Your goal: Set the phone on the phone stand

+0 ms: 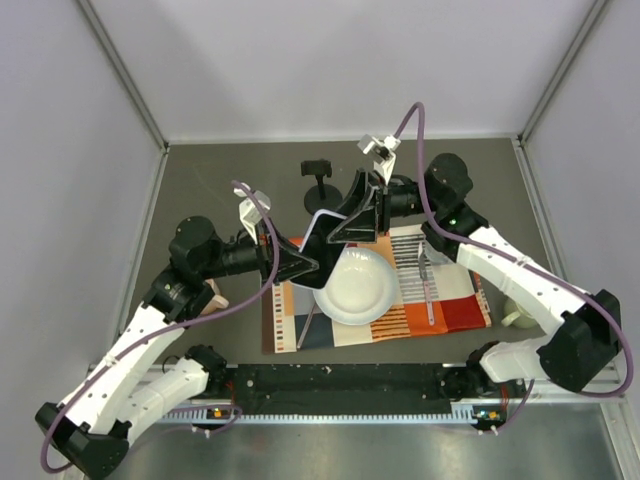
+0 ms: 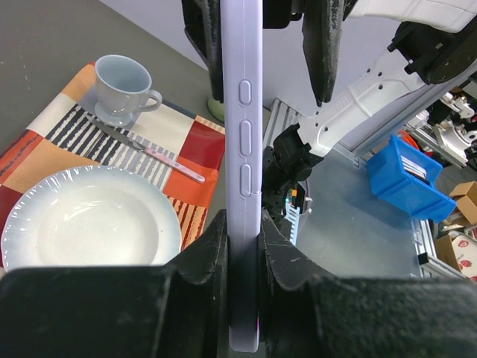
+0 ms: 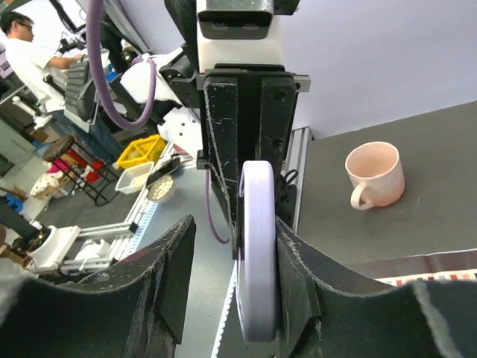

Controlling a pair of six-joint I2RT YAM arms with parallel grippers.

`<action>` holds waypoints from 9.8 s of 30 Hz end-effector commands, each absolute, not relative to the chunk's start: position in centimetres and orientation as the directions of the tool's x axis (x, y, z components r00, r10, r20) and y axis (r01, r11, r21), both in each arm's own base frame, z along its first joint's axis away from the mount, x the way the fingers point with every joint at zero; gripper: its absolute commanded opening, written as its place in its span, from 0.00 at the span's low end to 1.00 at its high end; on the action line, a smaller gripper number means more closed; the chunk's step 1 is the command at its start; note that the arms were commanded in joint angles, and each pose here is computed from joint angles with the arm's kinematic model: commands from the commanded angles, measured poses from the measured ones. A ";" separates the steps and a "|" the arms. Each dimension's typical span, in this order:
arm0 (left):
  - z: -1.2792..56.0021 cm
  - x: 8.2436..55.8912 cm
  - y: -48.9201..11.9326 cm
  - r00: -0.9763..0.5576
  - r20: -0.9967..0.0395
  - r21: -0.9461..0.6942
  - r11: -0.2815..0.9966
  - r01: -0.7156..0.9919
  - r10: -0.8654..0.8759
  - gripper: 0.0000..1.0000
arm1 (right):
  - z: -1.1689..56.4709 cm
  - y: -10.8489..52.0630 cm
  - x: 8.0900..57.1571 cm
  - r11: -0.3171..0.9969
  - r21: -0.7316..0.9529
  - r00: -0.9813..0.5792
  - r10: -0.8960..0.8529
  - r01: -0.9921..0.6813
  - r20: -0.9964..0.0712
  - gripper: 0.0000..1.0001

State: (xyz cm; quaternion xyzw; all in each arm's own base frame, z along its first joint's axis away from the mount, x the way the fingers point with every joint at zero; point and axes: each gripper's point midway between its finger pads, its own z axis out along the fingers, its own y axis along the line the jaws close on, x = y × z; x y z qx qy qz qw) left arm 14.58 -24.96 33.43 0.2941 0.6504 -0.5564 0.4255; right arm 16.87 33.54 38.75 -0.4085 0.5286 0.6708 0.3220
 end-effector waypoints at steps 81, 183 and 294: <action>25.6 46.2 -20.7 -0.419 -0.908 -0.114 0.953 0.280 0.014 0.38 | 37.2 19.1 16.9 0.610 0.159 -0.109 0.120 -0.776 -0.987 0.00; 26.0 44.6 -24.6 -0.118 -0.967 0.018 0.521 0.853 0.226 0.00 | 36.1 33.5 33.5 -0.248 -0.370 0.363 0.076 -0.895 -0.929 0.00; 30.8 44.4 -13.8 -0.206 -0.975 0.094 0.995 -0.035 0.084 0.00 | 21.5 24.5 52.4 0.872 0.154 -0.587 -0.173 -0.465 -0.791 0.00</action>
